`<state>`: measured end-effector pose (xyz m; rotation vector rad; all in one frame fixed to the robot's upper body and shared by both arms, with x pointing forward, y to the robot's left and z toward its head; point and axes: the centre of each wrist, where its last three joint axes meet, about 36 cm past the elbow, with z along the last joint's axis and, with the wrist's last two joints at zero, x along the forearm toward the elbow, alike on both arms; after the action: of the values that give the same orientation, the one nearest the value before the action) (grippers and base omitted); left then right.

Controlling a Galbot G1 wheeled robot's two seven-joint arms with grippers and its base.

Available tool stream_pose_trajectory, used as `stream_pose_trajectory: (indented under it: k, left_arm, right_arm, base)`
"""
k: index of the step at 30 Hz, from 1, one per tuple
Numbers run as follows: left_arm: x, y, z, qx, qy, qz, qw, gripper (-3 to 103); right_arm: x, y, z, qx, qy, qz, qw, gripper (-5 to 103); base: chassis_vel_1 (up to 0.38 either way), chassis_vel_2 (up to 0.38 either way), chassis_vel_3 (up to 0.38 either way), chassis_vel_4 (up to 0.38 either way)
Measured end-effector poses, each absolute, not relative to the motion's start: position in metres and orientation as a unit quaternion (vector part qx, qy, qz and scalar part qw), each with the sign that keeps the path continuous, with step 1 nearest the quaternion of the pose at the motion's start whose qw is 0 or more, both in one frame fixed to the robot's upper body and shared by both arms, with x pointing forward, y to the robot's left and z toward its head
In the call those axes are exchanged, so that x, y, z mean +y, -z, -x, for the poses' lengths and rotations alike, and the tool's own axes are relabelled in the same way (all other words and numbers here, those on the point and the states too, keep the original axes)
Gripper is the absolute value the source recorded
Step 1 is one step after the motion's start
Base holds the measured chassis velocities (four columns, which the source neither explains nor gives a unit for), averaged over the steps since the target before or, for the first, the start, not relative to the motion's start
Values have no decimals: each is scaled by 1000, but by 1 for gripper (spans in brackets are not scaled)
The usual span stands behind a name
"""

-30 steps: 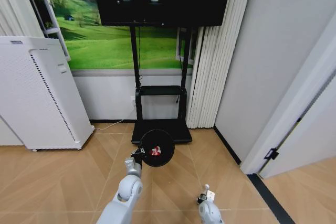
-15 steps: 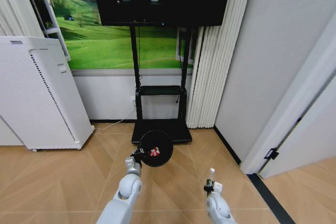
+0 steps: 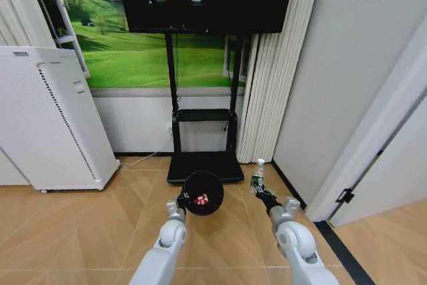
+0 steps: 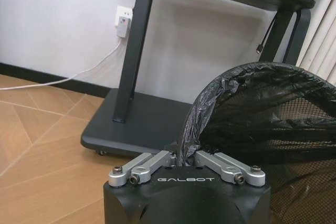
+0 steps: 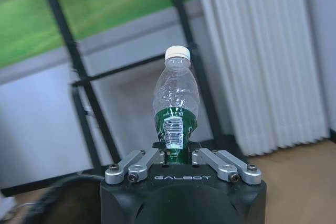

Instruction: Pick up the trash bin and place the garbage on the floor into it.

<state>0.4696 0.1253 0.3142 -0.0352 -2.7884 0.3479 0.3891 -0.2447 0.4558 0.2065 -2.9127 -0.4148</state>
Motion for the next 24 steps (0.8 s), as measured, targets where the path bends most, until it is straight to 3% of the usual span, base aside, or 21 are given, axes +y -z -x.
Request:
stream_pose_trajectory:
  k: [10,15,24]
  left_arm:
    - [84,-298,-501,-971,-141,25,191,3]
    - [53,-308,-502,-970,-152,40,185,3]
    - [44,-325,-497,-973,-153,48,168,3]
  right_arm:
    - [-211,-454,-394,-973,106,-178,106,18]
    - [-191,-420,-406,-970,84,-185,135,18]
    - [-180,-389,-422,-977,45,-150,146,21]
  base:
    - [0,0,0,0]
    - [0,0,0,0]
    - [0,0,0,0]
